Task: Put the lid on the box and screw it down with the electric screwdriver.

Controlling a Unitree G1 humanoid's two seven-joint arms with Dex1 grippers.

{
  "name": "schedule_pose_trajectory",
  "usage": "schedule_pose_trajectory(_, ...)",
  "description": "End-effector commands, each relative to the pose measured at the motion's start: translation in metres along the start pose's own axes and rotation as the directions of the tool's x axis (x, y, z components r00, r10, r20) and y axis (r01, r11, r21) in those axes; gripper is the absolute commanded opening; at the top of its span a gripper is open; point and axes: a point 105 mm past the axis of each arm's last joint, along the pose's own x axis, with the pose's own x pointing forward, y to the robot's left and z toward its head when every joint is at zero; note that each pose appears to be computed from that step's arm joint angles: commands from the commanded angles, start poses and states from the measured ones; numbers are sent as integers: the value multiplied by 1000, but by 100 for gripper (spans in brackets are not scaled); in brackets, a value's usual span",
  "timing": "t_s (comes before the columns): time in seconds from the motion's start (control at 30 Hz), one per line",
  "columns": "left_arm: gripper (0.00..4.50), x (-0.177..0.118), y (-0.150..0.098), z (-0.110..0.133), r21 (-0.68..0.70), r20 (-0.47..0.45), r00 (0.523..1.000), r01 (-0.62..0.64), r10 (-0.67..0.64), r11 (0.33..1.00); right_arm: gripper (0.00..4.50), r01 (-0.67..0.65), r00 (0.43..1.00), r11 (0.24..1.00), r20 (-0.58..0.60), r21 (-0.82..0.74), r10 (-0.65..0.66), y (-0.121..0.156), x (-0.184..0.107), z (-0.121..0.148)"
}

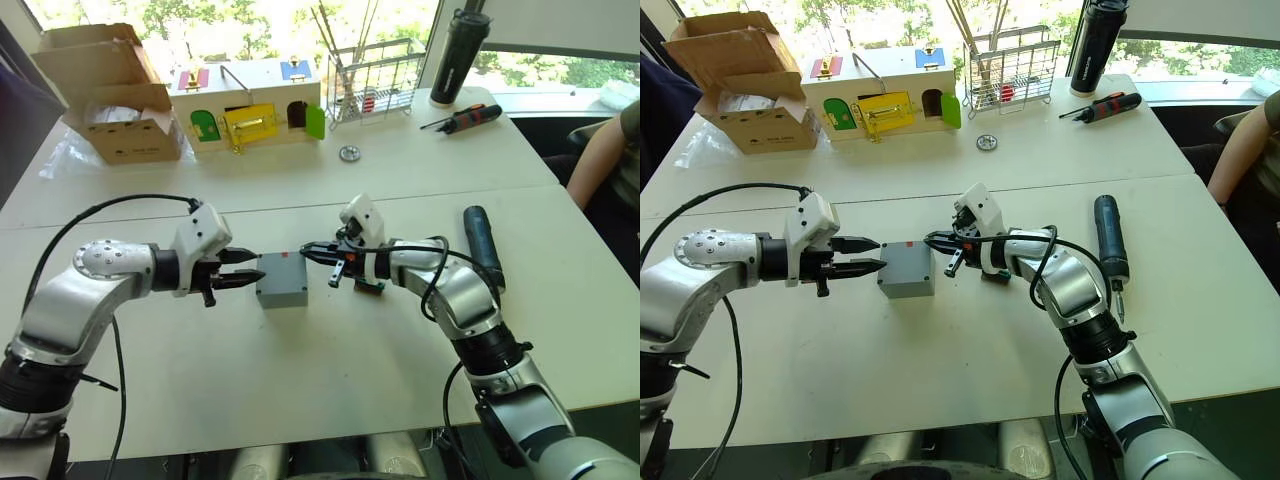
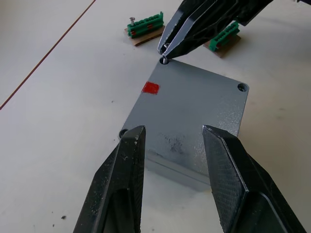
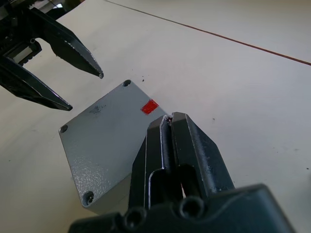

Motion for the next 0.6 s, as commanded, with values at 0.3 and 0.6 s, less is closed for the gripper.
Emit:
schedule_pose_trajectory(0.3, 187, -1, -1, 19, 35, 58, 998, 9, -11, 999, 402, 38, 997, 996, 72, -78, -32, -9, -14, 29)
schedule_pose_trajectory(0.6, 187, 18, -26, 57, 146, 159, 969, 168, -191, 975, 427, 359, 933, 933, 14, -26, -359, -71, -131, 72)
